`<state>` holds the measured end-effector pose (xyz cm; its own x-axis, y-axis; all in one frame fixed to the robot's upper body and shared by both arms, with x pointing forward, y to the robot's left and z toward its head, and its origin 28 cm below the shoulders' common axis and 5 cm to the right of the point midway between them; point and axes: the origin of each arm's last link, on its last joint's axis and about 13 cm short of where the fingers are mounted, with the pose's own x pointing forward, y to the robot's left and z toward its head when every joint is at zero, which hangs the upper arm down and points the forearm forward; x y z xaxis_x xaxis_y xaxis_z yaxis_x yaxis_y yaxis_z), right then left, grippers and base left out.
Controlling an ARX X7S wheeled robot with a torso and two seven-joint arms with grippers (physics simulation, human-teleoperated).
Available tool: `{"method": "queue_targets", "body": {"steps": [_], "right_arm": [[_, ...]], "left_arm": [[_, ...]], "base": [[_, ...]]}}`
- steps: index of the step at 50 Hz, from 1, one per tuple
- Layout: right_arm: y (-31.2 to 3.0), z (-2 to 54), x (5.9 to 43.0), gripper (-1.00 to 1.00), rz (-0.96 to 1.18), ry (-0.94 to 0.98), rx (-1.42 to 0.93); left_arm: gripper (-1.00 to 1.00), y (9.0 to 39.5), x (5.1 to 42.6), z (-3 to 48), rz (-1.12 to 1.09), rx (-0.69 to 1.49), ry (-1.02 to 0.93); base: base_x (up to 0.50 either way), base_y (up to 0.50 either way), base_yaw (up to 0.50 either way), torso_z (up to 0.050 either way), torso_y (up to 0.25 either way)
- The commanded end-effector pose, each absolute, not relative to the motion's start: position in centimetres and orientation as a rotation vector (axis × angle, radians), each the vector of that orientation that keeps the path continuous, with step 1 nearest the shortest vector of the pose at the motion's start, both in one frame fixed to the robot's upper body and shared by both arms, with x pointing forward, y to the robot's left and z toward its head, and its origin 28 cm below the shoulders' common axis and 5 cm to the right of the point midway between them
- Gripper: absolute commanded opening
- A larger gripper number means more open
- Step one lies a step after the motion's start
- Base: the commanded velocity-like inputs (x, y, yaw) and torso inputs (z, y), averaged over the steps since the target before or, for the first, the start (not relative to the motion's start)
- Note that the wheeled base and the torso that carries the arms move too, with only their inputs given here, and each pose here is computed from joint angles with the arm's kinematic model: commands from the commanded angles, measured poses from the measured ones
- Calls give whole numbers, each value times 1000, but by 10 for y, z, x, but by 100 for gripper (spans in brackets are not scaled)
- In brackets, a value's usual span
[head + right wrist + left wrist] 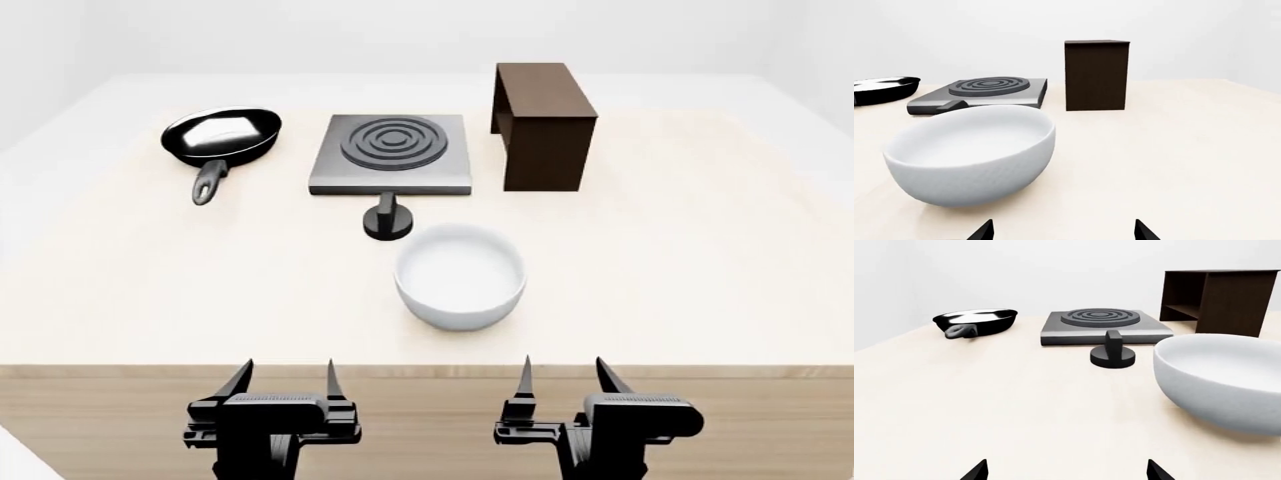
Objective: Turn on the stove.
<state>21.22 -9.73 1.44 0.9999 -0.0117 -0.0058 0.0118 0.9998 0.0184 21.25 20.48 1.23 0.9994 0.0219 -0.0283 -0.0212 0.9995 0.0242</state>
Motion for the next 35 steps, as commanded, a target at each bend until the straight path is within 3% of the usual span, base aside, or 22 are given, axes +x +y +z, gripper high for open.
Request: {"method": "queue_targets", "body": {"steps": [1,35], "right_arm": [[-97,15,211,100,4,6,37],[-96,14,212,100,10,10,37]], "left_arm": [[100,205,212,13,16,13,21],[100,206,213,12,17,10,22]], "base": [[0,500,0,0,0],[0,500,0,0,0]]}}
